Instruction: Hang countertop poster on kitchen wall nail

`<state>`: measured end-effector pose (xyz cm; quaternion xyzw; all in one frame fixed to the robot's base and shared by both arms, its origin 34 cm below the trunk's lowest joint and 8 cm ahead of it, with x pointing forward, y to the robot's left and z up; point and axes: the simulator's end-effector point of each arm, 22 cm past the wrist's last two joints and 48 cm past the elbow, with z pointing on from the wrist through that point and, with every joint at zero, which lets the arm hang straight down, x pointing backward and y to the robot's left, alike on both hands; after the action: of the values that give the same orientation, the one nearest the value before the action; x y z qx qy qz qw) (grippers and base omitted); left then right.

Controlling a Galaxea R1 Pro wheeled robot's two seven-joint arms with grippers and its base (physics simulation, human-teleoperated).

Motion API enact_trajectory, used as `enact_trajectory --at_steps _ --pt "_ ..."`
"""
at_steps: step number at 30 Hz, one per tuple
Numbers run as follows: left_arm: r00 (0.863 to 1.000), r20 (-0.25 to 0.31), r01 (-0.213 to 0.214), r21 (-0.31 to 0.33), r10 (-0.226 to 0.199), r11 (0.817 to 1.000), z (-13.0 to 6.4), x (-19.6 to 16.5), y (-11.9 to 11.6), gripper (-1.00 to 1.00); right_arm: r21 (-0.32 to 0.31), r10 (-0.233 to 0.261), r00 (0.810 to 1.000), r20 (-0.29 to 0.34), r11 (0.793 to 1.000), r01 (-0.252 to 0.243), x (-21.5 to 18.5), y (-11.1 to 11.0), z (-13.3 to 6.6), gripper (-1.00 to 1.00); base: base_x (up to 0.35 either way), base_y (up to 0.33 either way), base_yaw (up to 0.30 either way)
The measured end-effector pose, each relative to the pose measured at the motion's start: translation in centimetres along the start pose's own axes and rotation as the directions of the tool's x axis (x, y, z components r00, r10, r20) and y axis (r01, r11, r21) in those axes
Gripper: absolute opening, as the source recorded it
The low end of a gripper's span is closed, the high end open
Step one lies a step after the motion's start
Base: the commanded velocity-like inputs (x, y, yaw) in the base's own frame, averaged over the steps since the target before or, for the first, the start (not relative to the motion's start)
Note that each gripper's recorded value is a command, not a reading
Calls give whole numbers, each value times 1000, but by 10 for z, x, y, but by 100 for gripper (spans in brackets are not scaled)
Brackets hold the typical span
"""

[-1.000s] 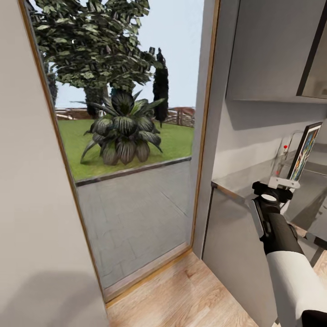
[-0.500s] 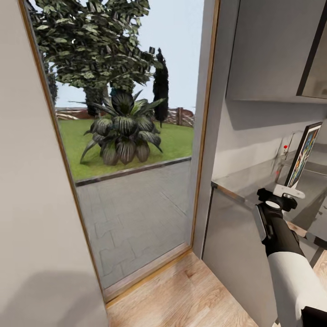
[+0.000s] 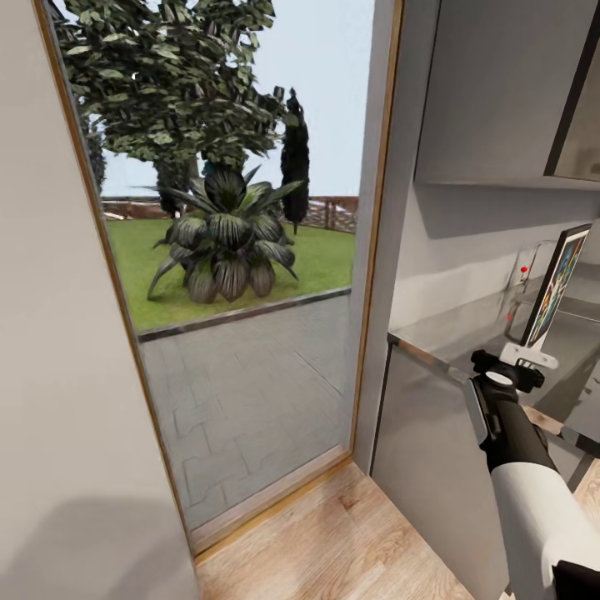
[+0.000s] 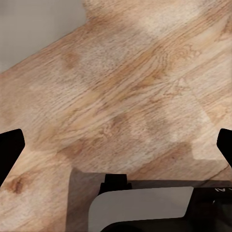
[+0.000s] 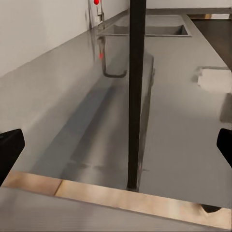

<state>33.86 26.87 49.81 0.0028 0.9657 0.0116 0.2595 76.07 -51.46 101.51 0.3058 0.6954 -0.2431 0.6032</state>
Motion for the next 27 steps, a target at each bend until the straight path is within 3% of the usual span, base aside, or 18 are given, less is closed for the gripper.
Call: enact_trajectory --at_steps 27 --pt "1000 0 0 0 0 1000 0 0 0 100 0 -4 1000 -10 1000 4 5 0 1 100 28 -5 0"
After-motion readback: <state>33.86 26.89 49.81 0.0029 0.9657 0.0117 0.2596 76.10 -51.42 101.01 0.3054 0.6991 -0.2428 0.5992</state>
